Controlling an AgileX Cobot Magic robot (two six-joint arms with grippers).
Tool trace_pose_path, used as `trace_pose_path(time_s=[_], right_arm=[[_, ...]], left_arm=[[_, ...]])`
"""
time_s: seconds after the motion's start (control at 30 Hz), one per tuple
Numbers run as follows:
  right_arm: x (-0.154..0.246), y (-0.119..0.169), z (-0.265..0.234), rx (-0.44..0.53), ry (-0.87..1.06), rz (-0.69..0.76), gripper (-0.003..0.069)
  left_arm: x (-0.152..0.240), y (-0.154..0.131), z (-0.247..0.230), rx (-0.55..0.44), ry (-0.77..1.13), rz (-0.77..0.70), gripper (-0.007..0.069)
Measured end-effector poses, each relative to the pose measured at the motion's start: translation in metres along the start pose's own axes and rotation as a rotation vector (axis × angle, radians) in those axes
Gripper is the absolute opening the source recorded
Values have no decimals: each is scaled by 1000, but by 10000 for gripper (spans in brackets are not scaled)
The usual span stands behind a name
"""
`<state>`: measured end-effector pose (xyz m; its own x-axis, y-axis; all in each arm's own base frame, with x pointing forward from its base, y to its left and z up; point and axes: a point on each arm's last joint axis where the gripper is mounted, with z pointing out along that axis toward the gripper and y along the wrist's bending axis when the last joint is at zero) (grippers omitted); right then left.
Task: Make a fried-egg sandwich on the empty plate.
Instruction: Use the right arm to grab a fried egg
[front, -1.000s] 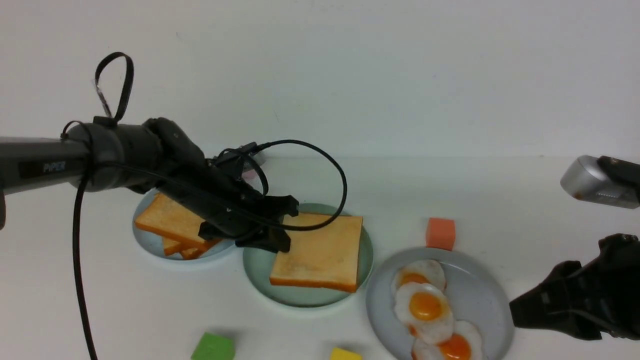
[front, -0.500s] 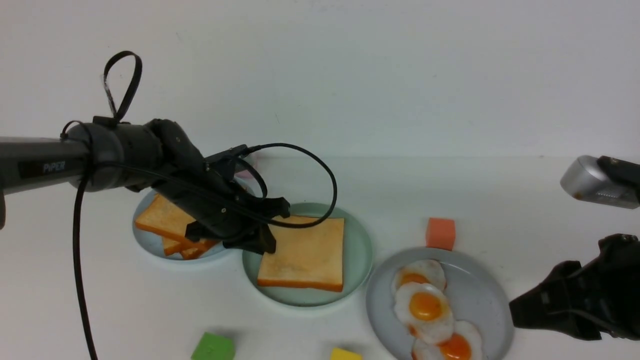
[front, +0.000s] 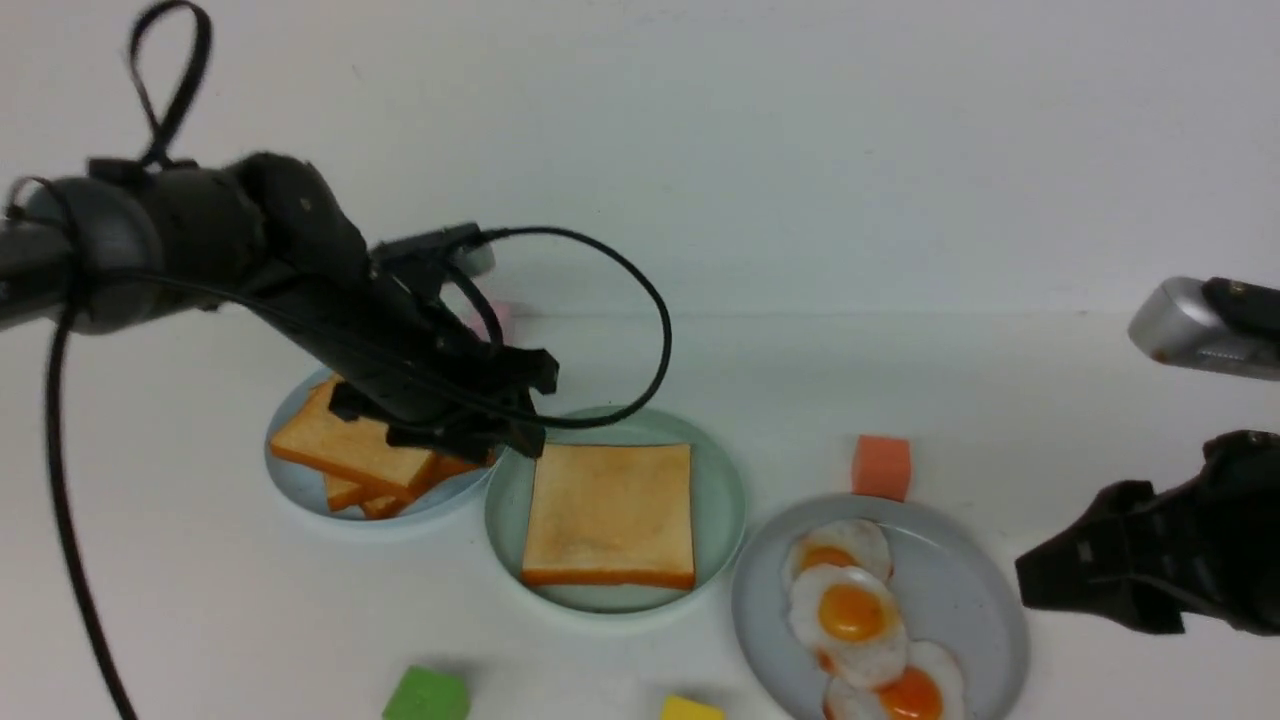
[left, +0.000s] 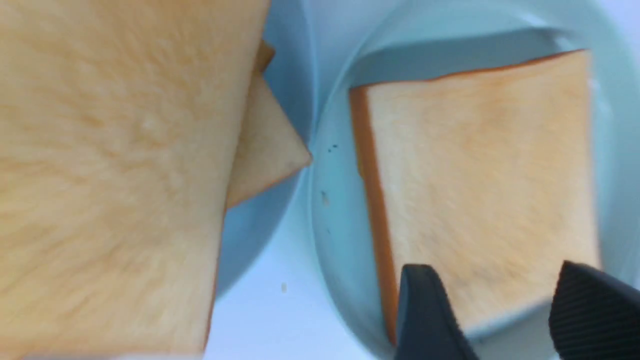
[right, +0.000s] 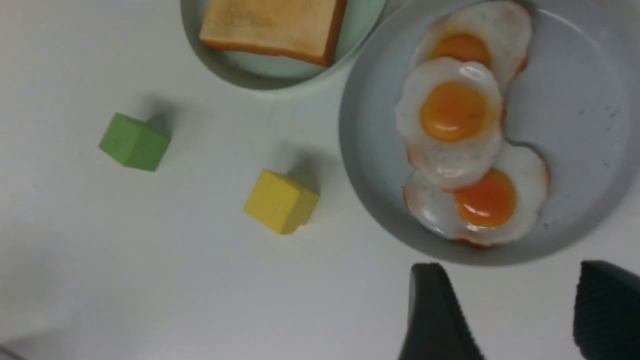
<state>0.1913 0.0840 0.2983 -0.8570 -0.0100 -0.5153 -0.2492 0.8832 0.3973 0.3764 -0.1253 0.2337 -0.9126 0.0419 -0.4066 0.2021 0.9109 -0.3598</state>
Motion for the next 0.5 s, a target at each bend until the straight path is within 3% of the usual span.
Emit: trace_pose_path(time_s=[0.13,0.4,0.5], right_arm=[[-6,-4,16,-3,10,45,397],[-22,-15,43,40,-55,82,384],[-23,-28,65,62,9,120,383]], left_arm=[[3,-13,-40,10,-15,45,331],[38,-40,-108,130,-5,62,41],[64,-49,-122,127,-1,130,-13]])
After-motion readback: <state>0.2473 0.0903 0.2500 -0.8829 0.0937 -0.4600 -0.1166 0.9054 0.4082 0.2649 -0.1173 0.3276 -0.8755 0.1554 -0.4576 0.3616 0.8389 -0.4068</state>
